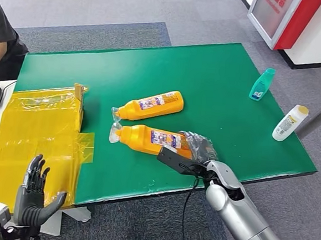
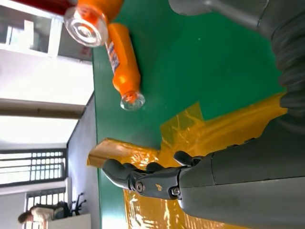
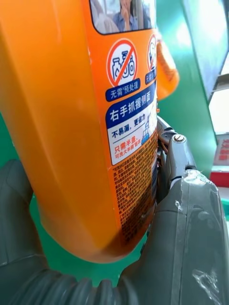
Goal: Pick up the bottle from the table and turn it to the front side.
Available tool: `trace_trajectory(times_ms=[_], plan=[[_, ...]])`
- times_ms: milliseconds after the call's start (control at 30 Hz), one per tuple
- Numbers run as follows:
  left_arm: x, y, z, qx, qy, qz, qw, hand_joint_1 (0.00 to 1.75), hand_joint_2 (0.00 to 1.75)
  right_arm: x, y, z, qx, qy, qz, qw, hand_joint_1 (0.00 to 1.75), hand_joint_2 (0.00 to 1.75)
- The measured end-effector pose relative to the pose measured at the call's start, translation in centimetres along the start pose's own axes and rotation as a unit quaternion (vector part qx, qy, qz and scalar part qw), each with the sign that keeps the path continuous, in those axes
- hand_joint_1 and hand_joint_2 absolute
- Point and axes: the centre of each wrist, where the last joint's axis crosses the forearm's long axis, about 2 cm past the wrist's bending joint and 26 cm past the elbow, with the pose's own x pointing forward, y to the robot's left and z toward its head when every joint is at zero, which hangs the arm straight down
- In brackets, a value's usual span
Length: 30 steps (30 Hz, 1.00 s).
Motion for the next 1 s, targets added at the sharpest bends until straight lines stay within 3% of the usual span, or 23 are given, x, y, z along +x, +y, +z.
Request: trace_trajectory(times_ms=[333, 600, 1000], plan=[[0.0, 1.2, 0.5, 0.063, -0.013, 0.094, 0.994, 0.0, 1.75, 0.3, -0.2, 2.4, -0.05, -0.057, -0.085, 0.994, 1.75, 1.75], [0.6, 1.4, -1.6, -0.039, -0.031, 0.137, 0.989, 0.0, 1.75, 3.3, 3.1, 3.1, -0.082, -0.123, -0.127, 0.981, 1.75, 1.75], [1.9, -0.5, -4.6, -0.18, -0.068, 0.195, 0.962, 0.0, 1.75, 7.4, 7.5, 2.3, -0.028, -0.166, -0.171, 0.971, 1.75, 1.75]])
